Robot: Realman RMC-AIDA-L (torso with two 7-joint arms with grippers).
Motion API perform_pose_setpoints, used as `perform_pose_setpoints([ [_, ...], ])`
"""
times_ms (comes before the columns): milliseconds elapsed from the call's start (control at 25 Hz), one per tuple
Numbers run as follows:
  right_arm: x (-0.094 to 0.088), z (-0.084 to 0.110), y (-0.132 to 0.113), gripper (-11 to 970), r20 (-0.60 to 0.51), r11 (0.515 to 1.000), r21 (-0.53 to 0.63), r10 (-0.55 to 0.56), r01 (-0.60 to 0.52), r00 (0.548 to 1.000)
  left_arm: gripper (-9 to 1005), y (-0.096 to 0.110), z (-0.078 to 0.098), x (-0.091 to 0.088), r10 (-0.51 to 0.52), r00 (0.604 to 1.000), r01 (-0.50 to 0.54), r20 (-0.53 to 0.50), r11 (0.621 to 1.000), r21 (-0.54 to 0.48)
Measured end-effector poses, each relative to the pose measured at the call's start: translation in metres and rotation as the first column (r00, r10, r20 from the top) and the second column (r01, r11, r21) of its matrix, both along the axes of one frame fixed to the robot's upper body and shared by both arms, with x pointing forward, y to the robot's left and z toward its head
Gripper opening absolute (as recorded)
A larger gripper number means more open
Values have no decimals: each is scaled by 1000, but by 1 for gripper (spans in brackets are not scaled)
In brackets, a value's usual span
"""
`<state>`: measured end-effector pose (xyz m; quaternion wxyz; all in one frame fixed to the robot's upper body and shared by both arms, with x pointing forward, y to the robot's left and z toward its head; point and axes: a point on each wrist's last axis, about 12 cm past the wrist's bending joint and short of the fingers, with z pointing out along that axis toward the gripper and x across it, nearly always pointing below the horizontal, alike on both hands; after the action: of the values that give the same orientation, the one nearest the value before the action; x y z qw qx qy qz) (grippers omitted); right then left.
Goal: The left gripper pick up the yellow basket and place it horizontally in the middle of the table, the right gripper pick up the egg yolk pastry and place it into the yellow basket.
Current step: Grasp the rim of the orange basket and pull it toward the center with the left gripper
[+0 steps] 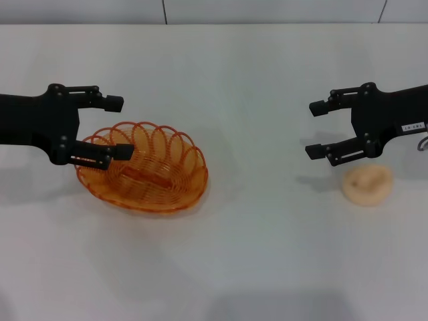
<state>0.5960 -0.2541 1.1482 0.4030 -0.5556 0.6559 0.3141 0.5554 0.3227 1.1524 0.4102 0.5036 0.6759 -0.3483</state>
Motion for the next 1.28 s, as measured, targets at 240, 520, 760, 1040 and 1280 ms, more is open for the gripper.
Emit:
perform_pose_setpoints([
  [240, 0, 0, 0, 812, 7, 1000, -3, 1, -1, 1000, 886, -1, 0, 0, 4, 1000, -4, -10, 1000, -2],
  [520, 1, 1, 1, 811, 12, 1000, -4, 2, -2, 1000, 883, -1, 0, 1, 5, 1000, -5, -9, 1000, 0],
  [760, 2, 1, 0, 811, 24, 1000, -4, -5, 5, 1000, 881, -1, 2, 6, 65, 996, -66, -66, 998, -8],
  [1040, -2, -2, -9, 812, 54, 1000, -8, -22, 22, 998, 878, -2, 22, 10, 227, 940, -234, -253, 972, 6],
  [1280, -8, -4, -16, 812, 79, 999, -16, -43, 44, 996, 876, 13, 40, 8, 465, 750, -468, -471, 876, 119],
])
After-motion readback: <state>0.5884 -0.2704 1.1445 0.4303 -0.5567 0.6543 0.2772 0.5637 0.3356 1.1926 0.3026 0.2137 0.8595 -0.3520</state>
